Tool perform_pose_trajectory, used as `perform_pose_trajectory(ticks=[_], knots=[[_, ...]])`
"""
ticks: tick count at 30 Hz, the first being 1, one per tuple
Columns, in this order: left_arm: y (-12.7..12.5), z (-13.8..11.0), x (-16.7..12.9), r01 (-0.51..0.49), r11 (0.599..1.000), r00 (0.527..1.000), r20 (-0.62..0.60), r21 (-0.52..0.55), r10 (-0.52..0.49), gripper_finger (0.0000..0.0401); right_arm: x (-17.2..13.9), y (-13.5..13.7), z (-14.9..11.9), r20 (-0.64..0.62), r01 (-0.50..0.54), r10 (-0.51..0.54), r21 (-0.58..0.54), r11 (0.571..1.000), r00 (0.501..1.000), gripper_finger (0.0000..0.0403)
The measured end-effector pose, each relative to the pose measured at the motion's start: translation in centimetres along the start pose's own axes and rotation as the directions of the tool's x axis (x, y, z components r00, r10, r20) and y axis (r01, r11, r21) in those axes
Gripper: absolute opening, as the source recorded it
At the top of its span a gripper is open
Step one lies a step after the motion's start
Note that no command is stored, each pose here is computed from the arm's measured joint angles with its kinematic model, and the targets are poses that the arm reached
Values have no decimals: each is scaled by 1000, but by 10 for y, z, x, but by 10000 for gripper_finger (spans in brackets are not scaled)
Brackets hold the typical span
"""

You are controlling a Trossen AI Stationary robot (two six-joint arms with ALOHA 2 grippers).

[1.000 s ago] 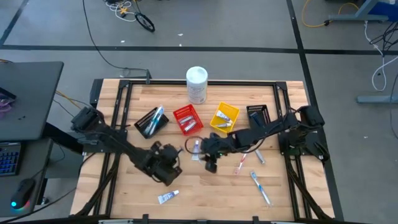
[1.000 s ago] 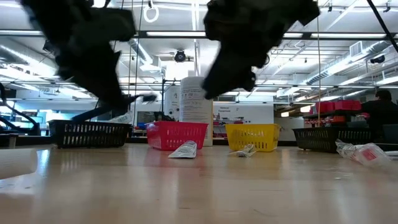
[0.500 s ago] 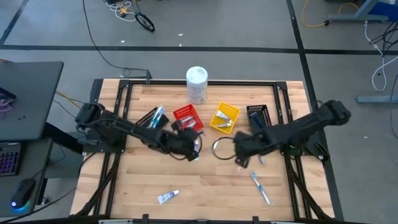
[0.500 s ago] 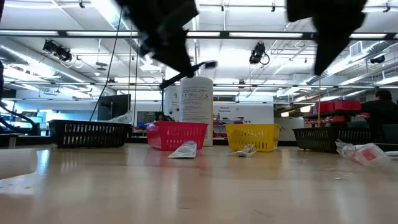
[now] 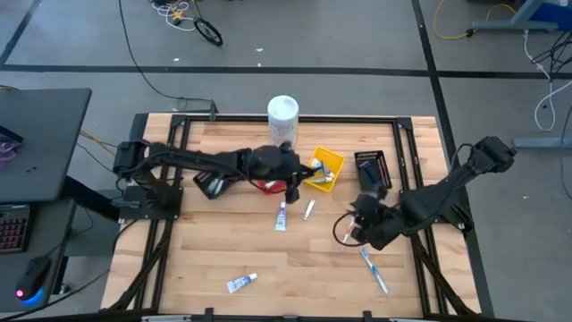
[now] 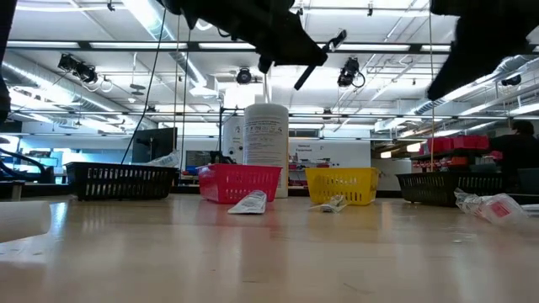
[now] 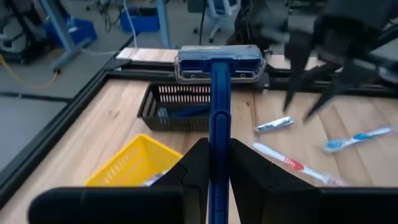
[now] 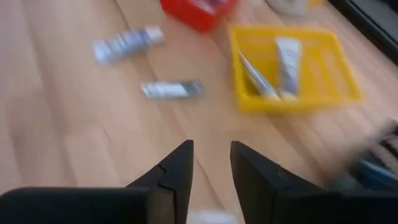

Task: Pick & Place Travel size toiletries
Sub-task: Put the blue razor into the right black basket

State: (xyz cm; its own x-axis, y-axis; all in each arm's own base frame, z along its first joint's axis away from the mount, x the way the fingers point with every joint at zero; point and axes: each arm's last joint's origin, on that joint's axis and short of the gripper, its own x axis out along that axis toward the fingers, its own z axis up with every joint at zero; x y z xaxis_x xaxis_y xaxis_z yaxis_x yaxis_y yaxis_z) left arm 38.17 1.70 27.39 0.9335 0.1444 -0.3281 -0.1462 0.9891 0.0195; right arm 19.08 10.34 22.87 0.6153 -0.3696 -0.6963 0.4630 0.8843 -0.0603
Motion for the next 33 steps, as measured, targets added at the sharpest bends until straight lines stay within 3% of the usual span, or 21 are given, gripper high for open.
perform_pose_trajectory(ticks=[4,9,12,16,20,25,28,33], knots=[[4,2,0,0,1000,1000,25,13,0,56,28,3,-8,192,-64,51,64,996,980,115],[4,4,0,-2,1000,999,45,16,1,61,59,-16,-18,366,-37,-22,154,987,930,115],[4,6,0,1,1000,998,57,-2,-1,62,69,-28,-15,447,-79,-24,211,974,894,115],[4,5,0,3,999,998,55,-37,-1,59,70,-35,4,565,-217,113,121,969,818,115],[4,5,0,2,998,998,55,-60,2,61,72,-40,16,623,-240,186,3,971,760,115],[4,8,0,6,998,997,79,-59,-2,60,81,-49,23,635,-258,193,11,966,748,115],[3,11,0,28,998,993,112,-58,-21,60,85,-52,28,658,-346,259,3,938,707,115],[1,15,-1,90,995,985,152,-53,-81,61,85,-56,36,728,-400,283,-12,916,625,115]])
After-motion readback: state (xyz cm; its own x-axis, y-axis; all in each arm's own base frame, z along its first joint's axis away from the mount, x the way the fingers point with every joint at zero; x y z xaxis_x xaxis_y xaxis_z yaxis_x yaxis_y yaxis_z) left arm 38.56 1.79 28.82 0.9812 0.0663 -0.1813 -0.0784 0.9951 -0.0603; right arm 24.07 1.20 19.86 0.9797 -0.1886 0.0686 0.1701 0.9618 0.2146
